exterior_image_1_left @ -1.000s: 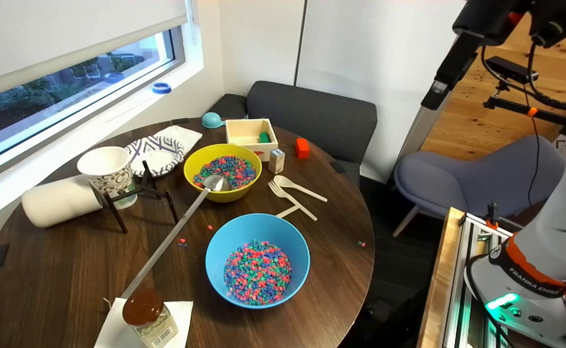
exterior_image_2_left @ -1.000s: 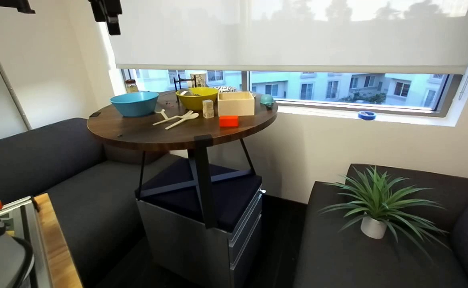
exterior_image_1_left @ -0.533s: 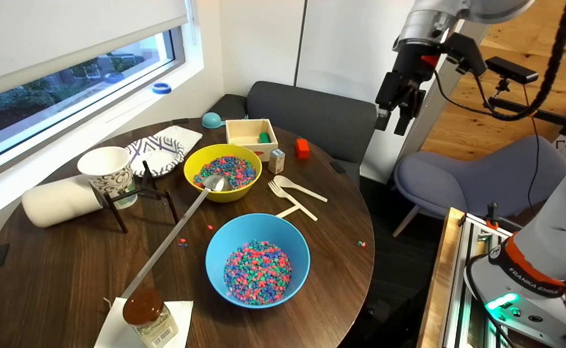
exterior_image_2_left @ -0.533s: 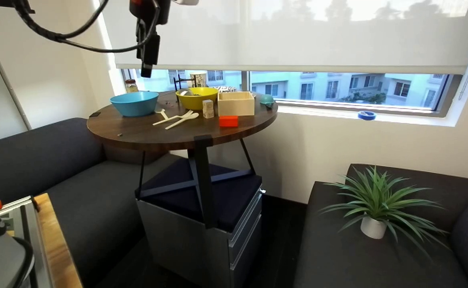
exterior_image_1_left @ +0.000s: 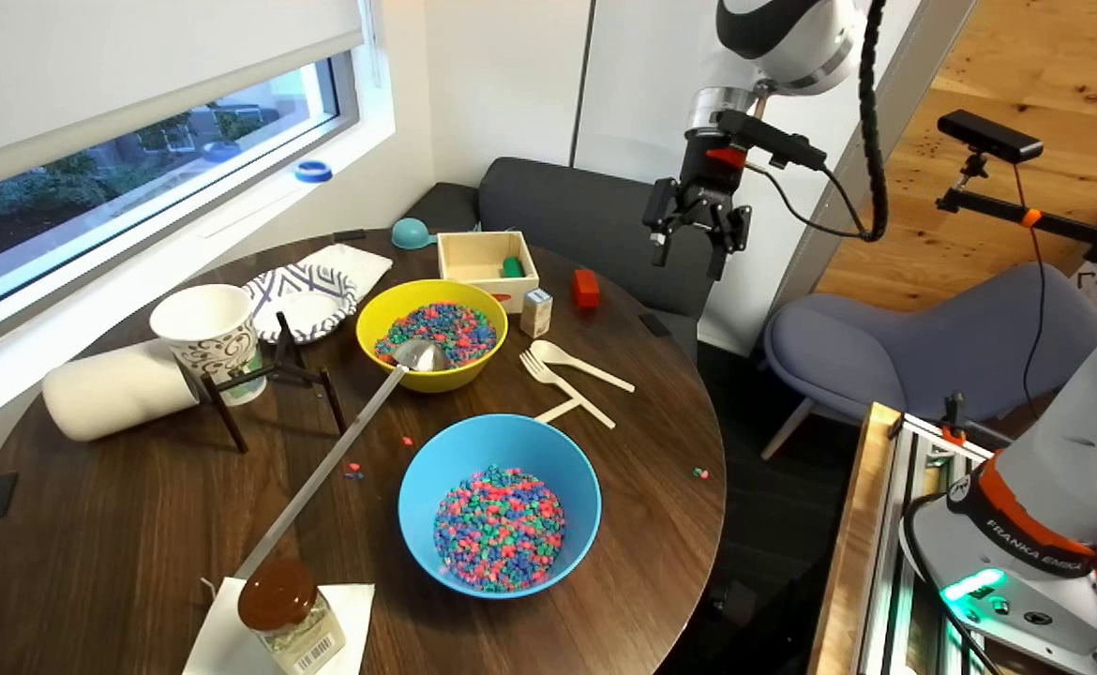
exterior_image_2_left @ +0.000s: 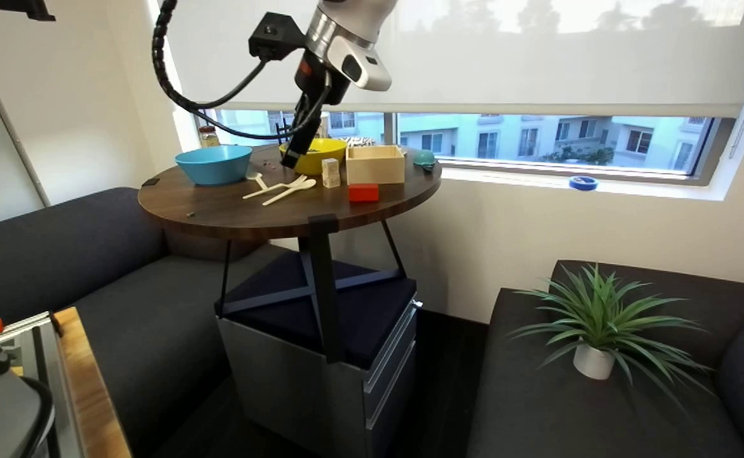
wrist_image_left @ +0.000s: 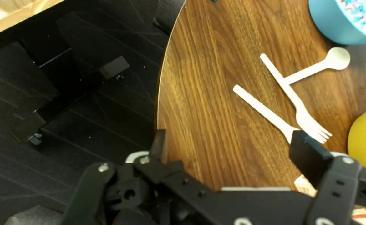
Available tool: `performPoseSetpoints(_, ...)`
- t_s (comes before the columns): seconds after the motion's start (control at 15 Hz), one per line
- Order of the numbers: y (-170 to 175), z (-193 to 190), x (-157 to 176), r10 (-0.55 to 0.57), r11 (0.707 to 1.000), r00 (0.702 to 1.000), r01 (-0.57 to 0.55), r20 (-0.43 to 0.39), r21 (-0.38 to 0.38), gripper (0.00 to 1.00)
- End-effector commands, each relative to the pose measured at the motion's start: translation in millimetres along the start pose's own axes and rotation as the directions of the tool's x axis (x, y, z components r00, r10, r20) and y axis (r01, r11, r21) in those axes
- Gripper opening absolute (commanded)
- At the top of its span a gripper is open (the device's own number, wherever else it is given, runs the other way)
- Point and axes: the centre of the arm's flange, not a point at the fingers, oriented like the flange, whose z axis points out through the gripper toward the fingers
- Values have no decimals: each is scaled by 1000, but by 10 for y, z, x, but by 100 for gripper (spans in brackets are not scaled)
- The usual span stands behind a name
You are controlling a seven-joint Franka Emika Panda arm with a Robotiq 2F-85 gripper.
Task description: Pick up the laying orange block and stack it on top of the white block in an upright position
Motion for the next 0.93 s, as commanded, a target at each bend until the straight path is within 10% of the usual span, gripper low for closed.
performPoseSetpoints(0.0,-109,-37,523,147,987,982,-153,120,41,100)
performPoseSetpoints(0.87,-136,-26,827,133,987,983,-143,128,69,100)
